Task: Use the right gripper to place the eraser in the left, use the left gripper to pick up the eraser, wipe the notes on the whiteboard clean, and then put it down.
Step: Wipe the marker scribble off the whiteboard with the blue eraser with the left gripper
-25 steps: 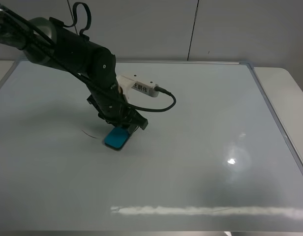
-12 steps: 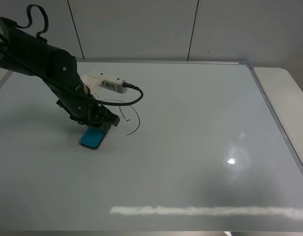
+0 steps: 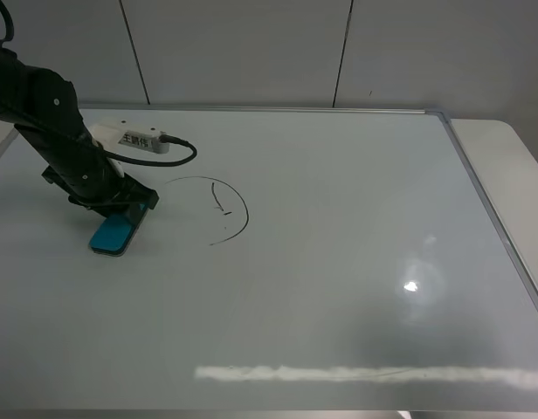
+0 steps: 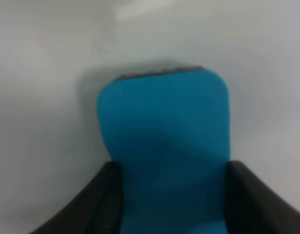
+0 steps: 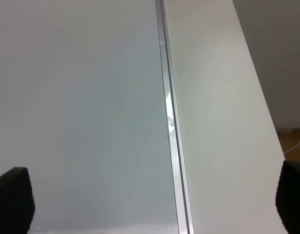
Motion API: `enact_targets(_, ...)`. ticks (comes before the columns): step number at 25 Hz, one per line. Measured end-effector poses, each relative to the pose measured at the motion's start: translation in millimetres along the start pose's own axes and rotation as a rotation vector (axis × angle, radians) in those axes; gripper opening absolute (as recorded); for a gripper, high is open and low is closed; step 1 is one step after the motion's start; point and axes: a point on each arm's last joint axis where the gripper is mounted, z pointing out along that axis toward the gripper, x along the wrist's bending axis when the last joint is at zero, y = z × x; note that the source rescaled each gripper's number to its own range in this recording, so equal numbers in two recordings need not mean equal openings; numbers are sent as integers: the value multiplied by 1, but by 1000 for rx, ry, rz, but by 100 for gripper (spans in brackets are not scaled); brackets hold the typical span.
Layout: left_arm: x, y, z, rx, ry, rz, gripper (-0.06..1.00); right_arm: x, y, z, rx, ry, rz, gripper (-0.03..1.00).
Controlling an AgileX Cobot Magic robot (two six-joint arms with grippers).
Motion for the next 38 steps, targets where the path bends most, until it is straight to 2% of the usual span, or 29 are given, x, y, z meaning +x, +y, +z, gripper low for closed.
enact_targets(2,-17,-1,0,-1,-18,40,1,0,0,0,0,0,0,100)
enact_targets(7,-81,-6,5,-41,-92,172,1,0,0,0,0,0,0,100)
enact_targets(14,-147,9,14,-46,-161,285,1,0,0,0,0,0,0,100)
enact_targets(17,-168,18,16,-35,-178,321,1,0,0,0,0,0,0,100)
enact_targets(21,-180,29,18,-4,-181,345,1,0,0,0,0,0,0,100)
enact_targets(26,-170,38,21,19,-179,332,1,0,0,0,0,0,0,100)
enact_targets(28,-158,45,23,5,-180,301,1,0,0,0,0,0,0,100)
enact_targets(33,-107,67,27,-44,-144,216,1,0,0,0,0,0,0,100)
enact_targets(38,-42,81,29,-70,-96,112,1,0,0,0,0,0,0,100)
